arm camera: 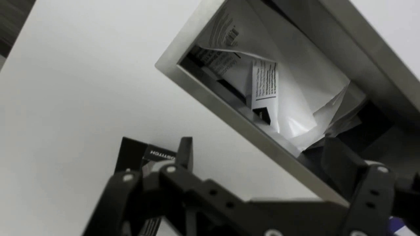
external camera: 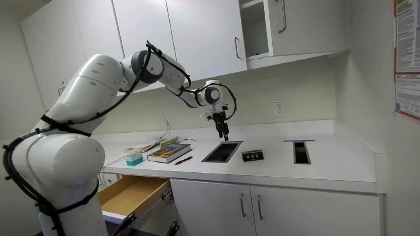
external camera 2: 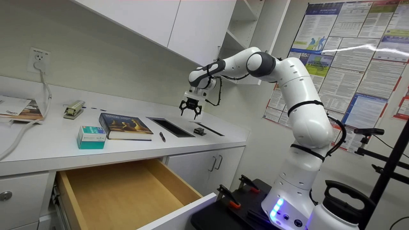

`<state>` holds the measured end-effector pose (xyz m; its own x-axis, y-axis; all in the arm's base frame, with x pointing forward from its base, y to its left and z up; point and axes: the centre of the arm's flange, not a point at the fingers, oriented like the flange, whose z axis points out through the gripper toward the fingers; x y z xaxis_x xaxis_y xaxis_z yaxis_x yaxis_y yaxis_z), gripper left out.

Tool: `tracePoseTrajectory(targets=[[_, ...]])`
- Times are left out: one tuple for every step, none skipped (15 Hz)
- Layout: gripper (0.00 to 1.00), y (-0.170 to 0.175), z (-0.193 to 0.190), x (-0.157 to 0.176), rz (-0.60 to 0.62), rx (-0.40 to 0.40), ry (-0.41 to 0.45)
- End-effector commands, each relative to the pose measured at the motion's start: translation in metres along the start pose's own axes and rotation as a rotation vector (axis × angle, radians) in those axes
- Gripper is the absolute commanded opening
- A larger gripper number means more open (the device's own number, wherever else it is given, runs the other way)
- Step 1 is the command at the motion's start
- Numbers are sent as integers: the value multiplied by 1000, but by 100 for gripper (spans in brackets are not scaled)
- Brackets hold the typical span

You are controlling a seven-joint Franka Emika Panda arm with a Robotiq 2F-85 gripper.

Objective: Open the drawer,take out the brown card,put it back and put it on the counter and close it

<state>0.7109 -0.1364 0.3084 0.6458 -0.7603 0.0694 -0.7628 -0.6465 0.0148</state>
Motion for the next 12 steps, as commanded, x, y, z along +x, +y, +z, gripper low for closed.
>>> tracePoseTrajectory(targets=[[100, -13, -5, -64, -133, -39, 1], [100, -20, -2, -80, -178, -48, 3], [100, -26, 2, -96, -229, -57, 5], [100, -32, 6, -111, -285, -63, -7], [100, -37, 9, -125, -346, -61, -21], [100, -42, 10, -140, -405, -60, -42], [100, -46, 12, -151, -459, -57, -63], [100, -48, 12, -160, -510, -62, -85], [100, -48, 13, -168, -562, -72, -94], [100, -48, 10, -174, -623, -77, -123], [100, -48, 10, -177, -679, -68, -135], [100, -49, 8, -179, -710, -54, -157]])
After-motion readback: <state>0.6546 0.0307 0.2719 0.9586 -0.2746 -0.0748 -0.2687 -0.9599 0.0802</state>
